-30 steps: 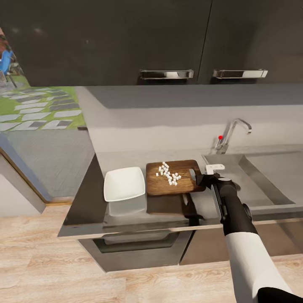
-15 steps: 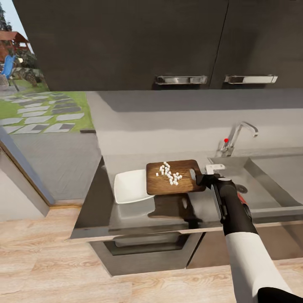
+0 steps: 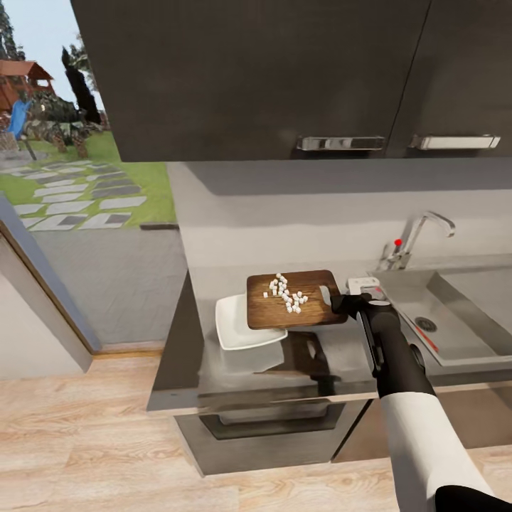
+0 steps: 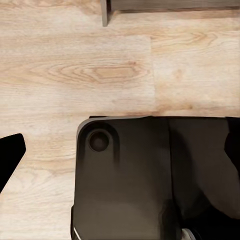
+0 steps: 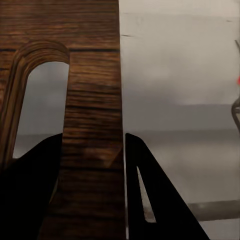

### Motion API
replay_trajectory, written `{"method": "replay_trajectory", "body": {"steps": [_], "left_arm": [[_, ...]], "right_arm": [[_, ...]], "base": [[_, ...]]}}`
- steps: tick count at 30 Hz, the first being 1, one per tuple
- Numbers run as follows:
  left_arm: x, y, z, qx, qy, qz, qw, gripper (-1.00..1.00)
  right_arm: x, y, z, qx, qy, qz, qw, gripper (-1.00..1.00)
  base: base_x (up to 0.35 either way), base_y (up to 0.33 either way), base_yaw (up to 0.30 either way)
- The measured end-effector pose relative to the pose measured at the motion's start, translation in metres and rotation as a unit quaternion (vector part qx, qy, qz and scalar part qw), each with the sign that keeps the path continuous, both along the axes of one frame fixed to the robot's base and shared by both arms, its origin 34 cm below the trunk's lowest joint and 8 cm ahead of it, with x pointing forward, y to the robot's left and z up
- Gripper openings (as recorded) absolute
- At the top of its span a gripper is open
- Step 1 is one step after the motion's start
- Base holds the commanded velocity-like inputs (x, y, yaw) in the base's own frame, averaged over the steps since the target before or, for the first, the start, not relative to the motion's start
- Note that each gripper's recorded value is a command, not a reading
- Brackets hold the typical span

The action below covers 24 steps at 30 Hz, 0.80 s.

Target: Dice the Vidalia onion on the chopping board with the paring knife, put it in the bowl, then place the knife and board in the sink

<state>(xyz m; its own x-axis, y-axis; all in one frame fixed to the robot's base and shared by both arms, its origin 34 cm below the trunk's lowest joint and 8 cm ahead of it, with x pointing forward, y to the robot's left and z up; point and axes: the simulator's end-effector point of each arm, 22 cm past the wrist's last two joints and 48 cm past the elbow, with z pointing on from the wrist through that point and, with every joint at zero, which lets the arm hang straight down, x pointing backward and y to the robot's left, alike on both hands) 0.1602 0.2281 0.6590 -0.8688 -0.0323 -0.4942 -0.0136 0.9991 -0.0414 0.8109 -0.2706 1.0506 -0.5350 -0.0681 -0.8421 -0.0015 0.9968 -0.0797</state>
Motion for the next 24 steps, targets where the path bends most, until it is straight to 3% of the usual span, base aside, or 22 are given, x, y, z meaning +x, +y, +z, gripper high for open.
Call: {"method": "replay_trajectory", "body": {"steps": [24], "left_arm": [[-0.0001, 0.0001, 0.0, 0.0, 0.0, 0.0, 1.0, 1.0]], "right_arm": [[0.0, 0.0016, 0.0005, 0.0, -0.001, 0.002, 1.0, -1.0]], "base": [[0.018, 0.024, 0.0]]}}
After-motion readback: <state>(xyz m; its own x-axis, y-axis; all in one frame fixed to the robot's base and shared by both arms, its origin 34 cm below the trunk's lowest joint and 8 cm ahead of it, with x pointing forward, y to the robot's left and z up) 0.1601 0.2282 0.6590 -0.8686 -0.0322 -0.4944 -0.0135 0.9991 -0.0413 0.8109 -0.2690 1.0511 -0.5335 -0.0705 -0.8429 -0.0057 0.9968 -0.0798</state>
